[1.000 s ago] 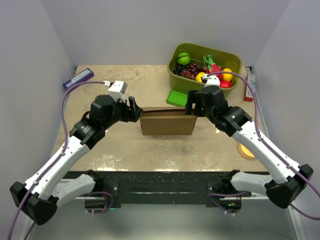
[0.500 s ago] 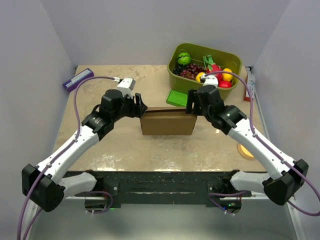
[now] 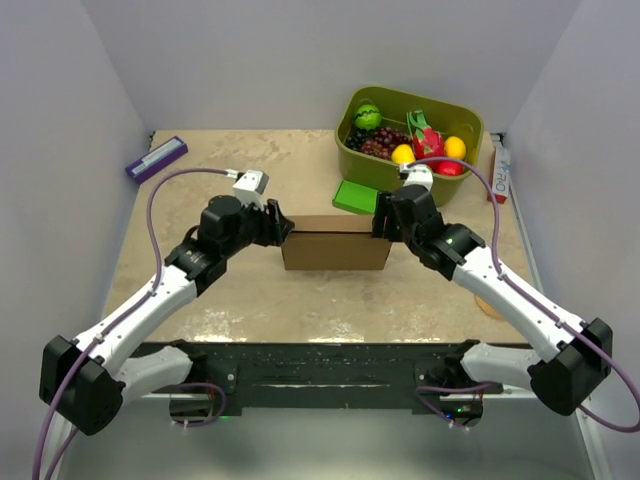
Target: Fold the paper box
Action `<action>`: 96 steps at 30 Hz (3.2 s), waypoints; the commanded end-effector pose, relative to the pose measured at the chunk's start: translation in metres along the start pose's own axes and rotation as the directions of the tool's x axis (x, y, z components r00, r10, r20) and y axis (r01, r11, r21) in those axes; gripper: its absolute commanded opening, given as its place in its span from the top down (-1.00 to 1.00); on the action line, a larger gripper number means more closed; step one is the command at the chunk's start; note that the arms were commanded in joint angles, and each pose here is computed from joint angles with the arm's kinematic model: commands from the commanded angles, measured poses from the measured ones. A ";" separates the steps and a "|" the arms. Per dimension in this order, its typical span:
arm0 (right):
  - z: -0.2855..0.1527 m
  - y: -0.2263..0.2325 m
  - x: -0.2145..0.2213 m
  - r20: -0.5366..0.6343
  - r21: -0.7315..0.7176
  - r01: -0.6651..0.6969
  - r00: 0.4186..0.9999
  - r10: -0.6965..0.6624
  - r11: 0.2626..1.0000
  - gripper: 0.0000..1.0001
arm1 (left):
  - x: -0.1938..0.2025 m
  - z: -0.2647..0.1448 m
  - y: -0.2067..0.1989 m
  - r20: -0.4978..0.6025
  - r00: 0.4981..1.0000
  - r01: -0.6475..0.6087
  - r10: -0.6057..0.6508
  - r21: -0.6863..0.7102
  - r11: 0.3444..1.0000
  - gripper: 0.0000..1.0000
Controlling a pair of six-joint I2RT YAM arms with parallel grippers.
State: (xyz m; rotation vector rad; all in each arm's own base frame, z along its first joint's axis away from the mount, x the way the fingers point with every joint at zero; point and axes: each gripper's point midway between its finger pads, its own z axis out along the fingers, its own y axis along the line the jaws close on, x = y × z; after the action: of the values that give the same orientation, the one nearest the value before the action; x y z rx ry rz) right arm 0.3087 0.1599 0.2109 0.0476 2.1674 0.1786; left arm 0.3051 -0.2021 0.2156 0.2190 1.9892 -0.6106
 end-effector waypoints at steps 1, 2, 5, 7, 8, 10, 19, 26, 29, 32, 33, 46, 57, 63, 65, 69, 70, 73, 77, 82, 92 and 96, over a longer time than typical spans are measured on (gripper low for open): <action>0.003 -0.026 0.042 -0.100 0.077 0.040 0.995 -0.032 0.996 -0.30 | 0.047 -0.003 0.022 -0.095 0.996 -0.007 0.002 -0.050 0.999 -0.11; 0.004 -0.027 0.045 -0.105 0.078 0.039 0.994 -0.031 0.996 -0.29 | 0.050 -0.003 0.023 -0.090 0.996 -0.006 0.001 -0.049 0.999 -0.10; 0.004 -0.029 0.054 -0.117 0.082 0.036 0.993 -0.026 0.996 -0.28 | 0.069 -0.006 0.031 -0.098 0.995 -0.001 -0.006 -0.063 0.998 -0.08; 0.005 -0.030 0.055 -0.118 0.083 0.033 0.993 -0.023 0.996 -0.27 | 0.083 -0.008 0.036 -0.113 0.993 0.006 -0.014 -0.075 0.997 -0.05; 0.005 -0.030 0.056 -0.121 0.084 0.035 0.992 -0.025 0.996 -0.27 | 0.085 -0.008 0.038 -0.112 0.994 0.008 -0.017 -0.083 0.997 -0.03; 0.006 -0.030 0.058 -0.126 0.083 0.034 0.992 -0.023 0.996 -0.26 | 0.094 -0.009 0.043 -0.124 0.992 0.009 -0.022 -0.101 0.995 0.02; 0.001 -0.016 0.039 -0.096 0.032 0.013 0.995 -0.010 0.999 -0.27 | 0.050 -0.009 0.021 -0.029 0.998 0.059 -0.060 -0.039 0.998 -0.11; -0.010 -0.005 0.003 -0.039 -0.024 -0.019 0.999 0.018 1.000 -0.35 | -0.009 -0.008 -0.006 0.059 0.993 0.096 -0.098 0.040 0.995 -0.25; -0.013 -0.006 -0.010 -0.024 -0.024 -0.022 0.999 0.021 0.999 -0.39 | -0.018 -0.009 -0.006 0.073 0.992 0.104 -0.107 0.044 0.994 -0.27; -0.017 -0.010 -0.021 -0.005 -0.020 -0.027 1.000 0.027 0.999 -0.43 | -0.021 -0.012 -0.002 0.080 0.990 0.111 -0.113 0.033 0.993 -0.28; -0.021 -0.011 -0.026 0.009 -0.021 -0.032 0.999 0.032 0.999 -0.43 | -0.021 -0.013 0.002 0.082 0.990 0.113 -0.115 0.022 0.993 -0.28; -0.028 -0.027 -0.002 -0.027 0.000 -0.029 0.999 0.029 1.000 -0.35 | -0.007 -0.016 0.016 0.070 0.989 0.128 -0.127 0.000 0.992 -0.21; -0.018 -0.030 0.022 -0.080 0.007 -0.018 0.997 0.018 1.000 -0.22 | 0.030 -0.012 0.016 0.004 0.989 0.146 -0.146 0.040 0.988 -0.01; -0.014 -0.035 0.045 -0.132 0.014 -0.013 0.991 0.015 1.000 -0.07 | 0.051 -0.011 0.024 -0.038 0.989 0.145 -0.144 0.019 0.989 0.12; -0.013 -0.036 0.052 -0.145 0.013 -0.017 0.989 0.018 1.000 -0.05 | 0.059 -0.011 0.028 -0.052 0.988 0.144 -0.144 0.006 0.989 0.23; -0.011 -0.040 0.066 -0.173 0.023 -0.017 0.985 0.020 1.000 -0.03 | 0.074 -0.010 0.032 -0.076 0.984 0.159 -0.159 -0.007 0.987 0.37; -0.011 -0.040 0.069 -0.181 0.021 -0.015 0.983 0.019 1.000 -0.02 | 0.082 -0.010 0.034 -0.095 0.981 0.167 -0.168 -0.013 0.986 0.40; -0.010 -0.042 0.074 -0.189 0.024 -0.017 0.982 0.021 1.000 -0.02 | 0.096 -0.009 0.039 -0.123 0.975 0.184 -0.186 -0.031 0.982 0.48; -0.010 -0.041 0.074 -0.188 0.021 -0.020 0.982 0.023 1.000 -0.02 | 0.105 -0.010 0.046 -0.135 0.970 0.198 -0.203 -0.053 0.979 0.53; -0.011 -0.040 0.072 -0.185 0.018 -0.022 0.982 0.025 1.000 -0.01 | 0.129 -0.012 0.052 -0.182 0.956 0.222 -0.231 -0.071 0.973 0.65; -0.013 -0.035 0.064 -0.171 -0.005 -0.026 0.985 0.025 1.000 -0.02 | 0.176 -0.023 0.068 -0.265 0.922 0.256 -0.283 -0.131 0.958 0.86; -0.016 -0.032 0.059 -0.163 -0.021 -0.030 0.986 0.026 0.999 -0.03 | 0.200 -0.030 0.070 -0.301 0.898 0.290 -0.322 -0.146 0.946 0.90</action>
State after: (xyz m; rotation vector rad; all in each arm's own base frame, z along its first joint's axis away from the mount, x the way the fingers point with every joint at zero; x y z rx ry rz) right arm 0.2835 0.1408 0.1961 0.1034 2.1885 0.2912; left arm 0.2840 -0.1884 0.1820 0.0506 1.8158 -0.9037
